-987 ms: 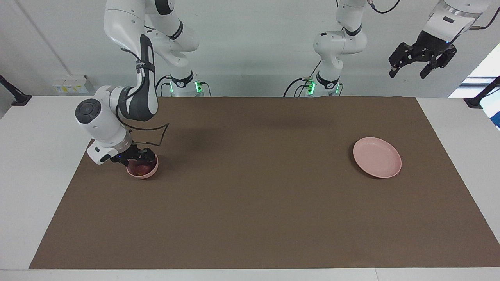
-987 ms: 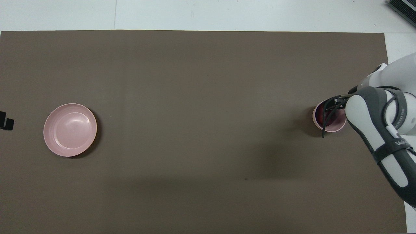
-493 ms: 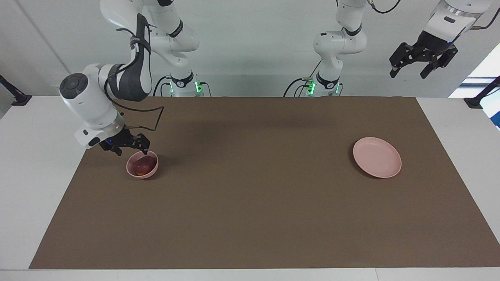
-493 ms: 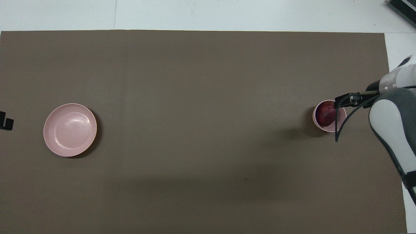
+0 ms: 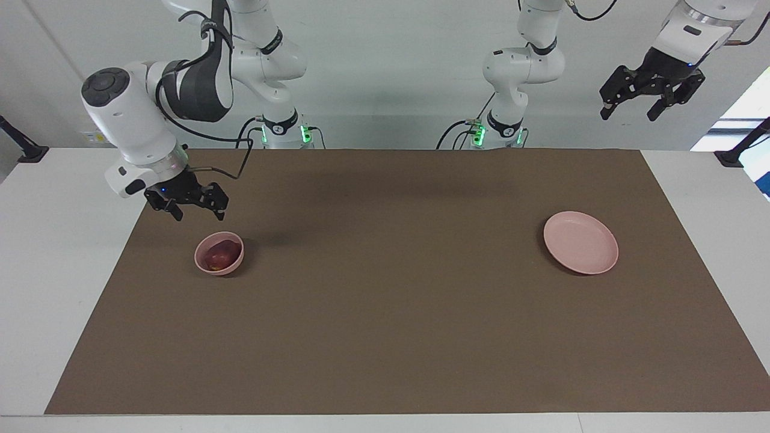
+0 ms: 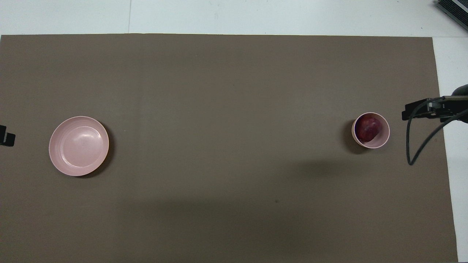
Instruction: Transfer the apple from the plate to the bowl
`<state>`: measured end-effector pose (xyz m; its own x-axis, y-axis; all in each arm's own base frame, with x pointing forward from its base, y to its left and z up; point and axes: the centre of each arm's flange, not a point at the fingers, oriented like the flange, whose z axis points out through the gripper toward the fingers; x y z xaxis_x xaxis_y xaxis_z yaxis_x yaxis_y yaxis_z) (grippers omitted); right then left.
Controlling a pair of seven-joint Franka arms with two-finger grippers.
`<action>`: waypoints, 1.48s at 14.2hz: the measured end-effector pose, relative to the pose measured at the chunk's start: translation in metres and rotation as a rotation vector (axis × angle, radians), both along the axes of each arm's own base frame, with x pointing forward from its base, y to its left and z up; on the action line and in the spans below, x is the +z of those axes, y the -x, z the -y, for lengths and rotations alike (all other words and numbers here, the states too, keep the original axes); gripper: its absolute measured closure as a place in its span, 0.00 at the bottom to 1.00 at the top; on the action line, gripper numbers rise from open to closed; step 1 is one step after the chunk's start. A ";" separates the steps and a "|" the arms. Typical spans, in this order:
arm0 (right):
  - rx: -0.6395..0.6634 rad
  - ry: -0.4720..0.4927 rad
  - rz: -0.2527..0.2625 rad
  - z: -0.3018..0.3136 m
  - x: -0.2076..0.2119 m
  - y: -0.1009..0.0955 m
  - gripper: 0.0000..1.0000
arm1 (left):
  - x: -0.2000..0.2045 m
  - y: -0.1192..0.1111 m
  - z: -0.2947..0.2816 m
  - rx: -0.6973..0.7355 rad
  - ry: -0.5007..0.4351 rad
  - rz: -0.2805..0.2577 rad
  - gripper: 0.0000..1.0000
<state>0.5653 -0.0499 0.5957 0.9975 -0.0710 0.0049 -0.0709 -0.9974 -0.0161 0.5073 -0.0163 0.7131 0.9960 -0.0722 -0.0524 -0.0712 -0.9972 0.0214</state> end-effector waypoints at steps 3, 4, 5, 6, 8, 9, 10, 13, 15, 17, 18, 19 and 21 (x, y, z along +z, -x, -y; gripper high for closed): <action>-0.011 -0.001 -0.005 0.006 0.030 0.008 0.00 | 0.000 0.000 0.000 0.000 0.000 0.000 0.00; -0.014 -0.001 -0.004 0.008 0.037 0.011 0.00 | 0.000 0.000 0.000 0.000 0.000 0.000 0.00; -0.015 -0.001 0.002 0.009 0.046 0.015 0.00 | 0.000 0.000 0.000 0.000 0.000 0.000 0.00; -0.016 0.001 0.018 0.009 0.057 0.020 0.00 | 0.000 0.000 0.000 0.000 0.000 0.000 0.00; -0.015 0.001 0.050 0.009 0.077 0.032 0.00 | 0.000 0.000 0.000 0.000 0.000 0.000 0.00; -0.013 0.000 0.060 0.009 0.084 0.038 0.00 | 0.000 0.000 0.000 0.000 0.000 0.000 0.00; -0.009 -0.001 0.058 0.007 0.087 0.042 0.00 | 0.000 0.000 0.000 0.000 0.000 0.000 0.00; 0.008 -0.004 0.028 0.002 0.084 0.046 0.00 | 0.000 0.000 0.001 -0.003 0.000 0.000 0.00; 0.021 -0.006 0.011 0.006 0.079 0.049 0.00 | 0.000 0.000 0.005 -0.010 0.000 0.000 0.00; 0.019 -0.007 0.009 0.009 0.080 0.053 0.00 | 0.000 0.000 0.006 -0.011 0.000 0.000 0.00; 0.019 -0.008 0.005 0.008 0.082 0.056 0.00 | 0.000 0.000 0.005 -0.010 0.005 -0.003 0.00; 0.020 -0.010 0.002 0.008 0.085 0.060 0.00 | -0.001 0.001 0.004 -0.008 0.012 -0.006 0.00; 0.022 -0.010 0.005 0.007 0.089 0.063 0.00 | -0.003 0.000 0.002 -0.003 0.019 -0.011 0.00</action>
